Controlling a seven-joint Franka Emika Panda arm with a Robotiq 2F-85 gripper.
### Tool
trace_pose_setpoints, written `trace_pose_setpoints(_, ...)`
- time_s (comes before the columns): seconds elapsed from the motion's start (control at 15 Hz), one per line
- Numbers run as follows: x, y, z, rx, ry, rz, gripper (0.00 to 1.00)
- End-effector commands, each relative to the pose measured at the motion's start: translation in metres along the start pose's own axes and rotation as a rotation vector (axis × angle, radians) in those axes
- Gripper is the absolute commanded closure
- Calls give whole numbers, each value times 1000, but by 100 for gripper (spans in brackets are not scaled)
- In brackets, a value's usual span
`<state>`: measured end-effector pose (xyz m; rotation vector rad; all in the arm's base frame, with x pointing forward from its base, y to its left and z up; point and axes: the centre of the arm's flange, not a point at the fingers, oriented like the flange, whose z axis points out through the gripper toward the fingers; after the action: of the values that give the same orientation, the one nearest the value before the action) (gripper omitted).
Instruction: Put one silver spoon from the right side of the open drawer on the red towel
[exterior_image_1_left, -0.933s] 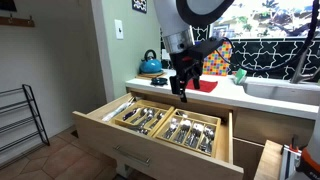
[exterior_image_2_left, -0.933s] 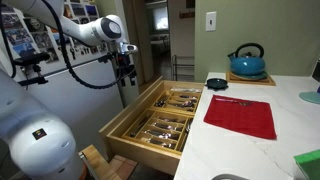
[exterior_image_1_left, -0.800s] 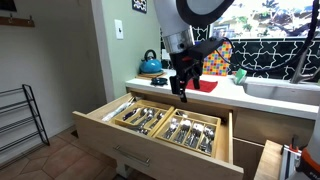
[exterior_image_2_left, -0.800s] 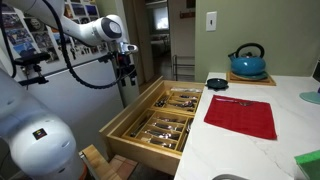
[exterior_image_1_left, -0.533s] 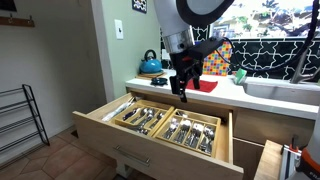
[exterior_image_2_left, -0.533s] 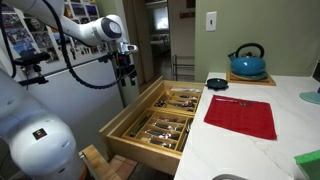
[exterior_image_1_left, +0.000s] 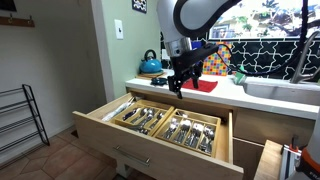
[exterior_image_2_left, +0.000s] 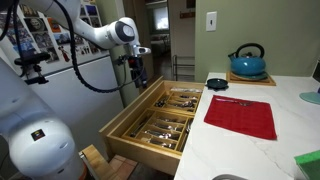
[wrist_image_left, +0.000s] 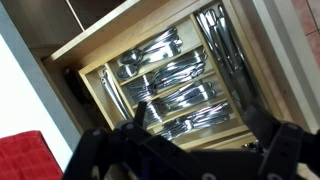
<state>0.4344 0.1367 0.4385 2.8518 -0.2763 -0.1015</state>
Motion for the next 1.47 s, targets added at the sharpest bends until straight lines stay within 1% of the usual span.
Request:
trace_pose_setpoints(0.0, 49, 13, 29, 39, 25, 153, 0)
trace_pose_setpoints(0.27, 83, 46, 59, 123, 96, 276, 0)
trace_pose_setpoints(0.4, 96, 64, 75, 161, 103, 338, 0)
trace_pose_setpoints(0.53, 104, 79, 92, 172, 115, 385, 0)
trace_pose_setpoints(0.73, 114, 91, 117, 162, 120, 447, 0)
trace_pose_setpoints(0.93, 123, 99, 138, 119, 152, 502, 0)
trace_pose_setpoints(1.0, 125, 103, 144, 110, 146, 515, 0)
trace_pose_setpoints(1.07, 123, 102, 128, 131, 134, 482, 0)
trace_pose_setpoints(1.2, 125, 103, 133, 126, 129, 486, 0)
trace_pose_setpoints(1.4, 126, 101, 129, 130, 138, 483, 0)
